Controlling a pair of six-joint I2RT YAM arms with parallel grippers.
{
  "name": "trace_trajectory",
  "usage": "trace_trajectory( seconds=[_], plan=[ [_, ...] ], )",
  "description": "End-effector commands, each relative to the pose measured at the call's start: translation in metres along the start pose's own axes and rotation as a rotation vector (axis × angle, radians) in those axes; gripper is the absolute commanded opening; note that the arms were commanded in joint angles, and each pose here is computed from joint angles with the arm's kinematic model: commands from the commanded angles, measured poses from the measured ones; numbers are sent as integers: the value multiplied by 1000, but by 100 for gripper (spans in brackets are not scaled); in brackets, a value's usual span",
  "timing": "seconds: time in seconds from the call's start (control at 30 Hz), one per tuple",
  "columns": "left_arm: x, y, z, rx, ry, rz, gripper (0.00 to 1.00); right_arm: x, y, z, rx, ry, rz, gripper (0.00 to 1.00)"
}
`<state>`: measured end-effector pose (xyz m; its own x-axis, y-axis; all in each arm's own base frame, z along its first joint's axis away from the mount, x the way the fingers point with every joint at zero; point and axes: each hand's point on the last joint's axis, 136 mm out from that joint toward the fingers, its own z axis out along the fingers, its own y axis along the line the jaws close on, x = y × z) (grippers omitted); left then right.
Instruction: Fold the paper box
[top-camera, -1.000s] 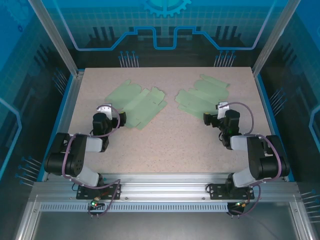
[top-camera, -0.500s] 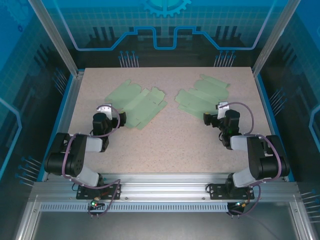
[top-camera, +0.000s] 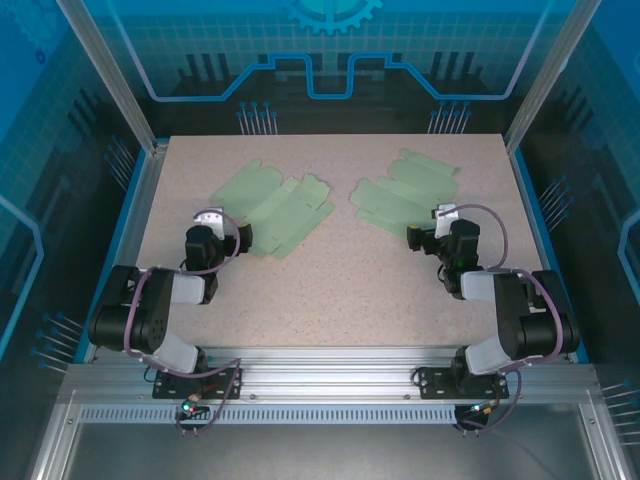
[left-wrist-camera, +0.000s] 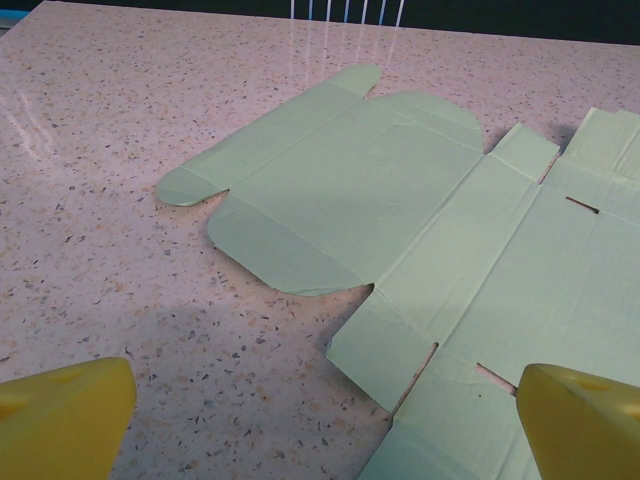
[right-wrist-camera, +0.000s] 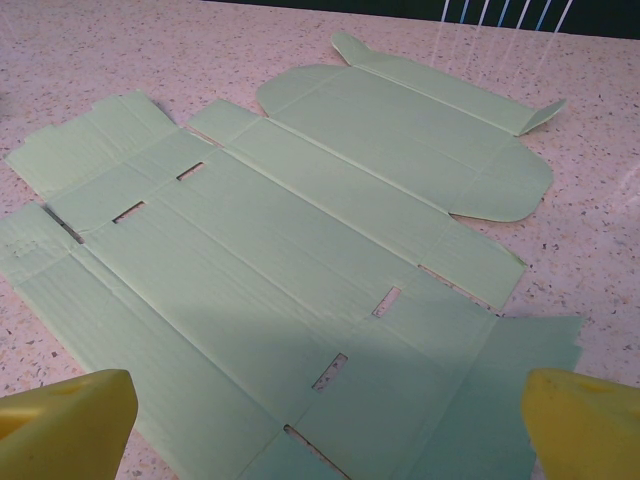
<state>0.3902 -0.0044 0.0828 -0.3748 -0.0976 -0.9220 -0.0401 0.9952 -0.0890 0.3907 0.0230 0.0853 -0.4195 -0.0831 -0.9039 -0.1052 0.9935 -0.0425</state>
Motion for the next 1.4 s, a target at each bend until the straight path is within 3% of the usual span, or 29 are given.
trace_trajectory(
  seconds=[0.0,0.33,0.53,0.8,1.0,1.17,1.37],
  plan=[
    [-14,-3,3,24,-44,21,99,-12,4,3,-5,-35,-10,100],
    [-44,-2,-30,12,-128,15,99,-15,5,3,-13,-16,-11,100],
    [-82,-12,-57,56,-210,-45,99,-27,-8,-8,57,24,32,100],
    [-123,-65,-54,221,-128,-161,99,-33,-28,-50,175,173,202,100],
    [-121,-126,-39,362,-8,-197,99,-21,-42,-77,228,356,468,100],
    [-115,-158,-25,491,42,-293,99,-8,-46,-70,165,468,618,100],
    [-112,-172,-6,532,96,-355,99,3,-40,-30,69,593,654,97]
  ],
)
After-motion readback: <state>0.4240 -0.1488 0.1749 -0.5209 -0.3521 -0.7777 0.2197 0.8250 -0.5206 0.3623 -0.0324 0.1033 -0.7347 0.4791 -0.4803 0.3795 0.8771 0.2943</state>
